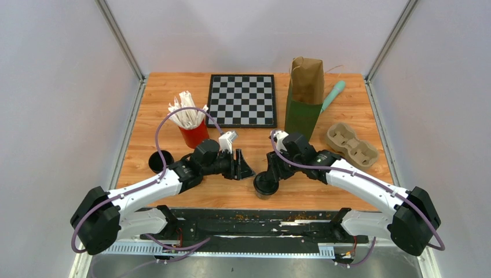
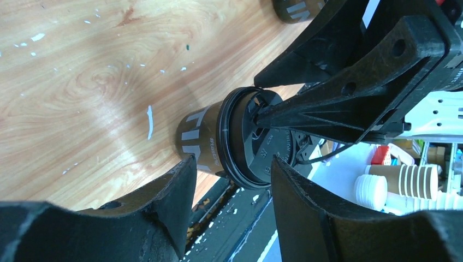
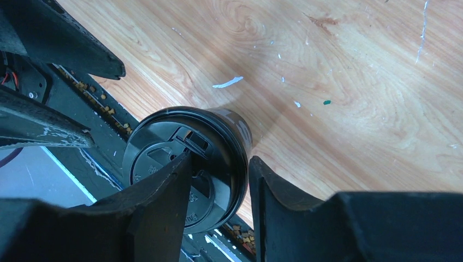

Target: Pack the takeout coffee

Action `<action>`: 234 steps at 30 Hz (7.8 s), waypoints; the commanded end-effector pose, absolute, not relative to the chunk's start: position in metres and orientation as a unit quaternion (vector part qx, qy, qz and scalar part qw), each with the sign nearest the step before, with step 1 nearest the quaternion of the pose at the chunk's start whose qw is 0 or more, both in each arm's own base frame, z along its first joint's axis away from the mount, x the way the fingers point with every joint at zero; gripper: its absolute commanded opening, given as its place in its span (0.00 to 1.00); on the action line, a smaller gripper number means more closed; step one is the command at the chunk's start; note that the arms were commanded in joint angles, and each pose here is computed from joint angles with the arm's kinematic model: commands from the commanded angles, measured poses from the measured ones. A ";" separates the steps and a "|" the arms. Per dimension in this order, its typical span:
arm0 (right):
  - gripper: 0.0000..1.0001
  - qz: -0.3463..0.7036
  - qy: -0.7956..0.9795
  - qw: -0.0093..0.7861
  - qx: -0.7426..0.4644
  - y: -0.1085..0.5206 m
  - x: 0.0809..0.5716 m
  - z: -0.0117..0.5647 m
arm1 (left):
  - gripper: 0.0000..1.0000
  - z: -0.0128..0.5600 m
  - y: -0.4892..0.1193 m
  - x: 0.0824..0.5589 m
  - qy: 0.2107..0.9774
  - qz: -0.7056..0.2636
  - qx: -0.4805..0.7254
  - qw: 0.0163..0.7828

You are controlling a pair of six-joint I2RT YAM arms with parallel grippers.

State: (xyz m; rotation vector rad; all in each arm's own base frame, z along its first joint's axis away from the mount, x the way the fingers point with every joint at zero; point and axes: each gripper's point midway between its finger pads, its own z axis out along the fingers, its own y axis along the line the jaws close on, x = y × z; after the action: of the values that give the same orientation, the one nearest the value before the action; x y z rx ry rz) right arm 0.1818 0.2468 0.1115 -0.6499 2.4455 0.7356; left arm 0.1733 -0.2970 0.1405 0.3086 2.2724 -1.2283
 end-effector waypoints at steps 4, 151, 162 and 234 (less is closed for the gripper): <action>0.50 0.278 0.899 0.252 -0.227 0.244 0.173 0.126 | 0.61 0.134 -0.302 0.162 0.835 -0.473 0.112 0.257; 0.93 0.324 0.377 0.773 -0.394 0.273 0.125 0.330 | 0.00 0.301 -0.292 0.142 0.708 -0.698 -0.013 0.101; 0.95 0.286 0.366 0.796 -0.388 0.249 0.126 0.355 | 0.00 0.289 -0.287 0.152 0.715 -0.690 -0.044 0.107; 0.74 0.290 0.347 0.792 -0.411 0.313 0.137 0.338 | 0.08 0.297 -0.277 0.142 0.708 -0.695 -0.045 0.115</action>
State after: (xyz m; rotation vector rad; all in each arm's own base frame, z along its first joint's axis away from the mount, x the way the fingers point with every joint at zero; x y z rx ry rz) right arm 0.1408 0.3117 0.3213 -0.9163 0.7773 0.6046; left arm 0.1429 -0.2791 0.2928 -0.1715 2.1089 -2.0483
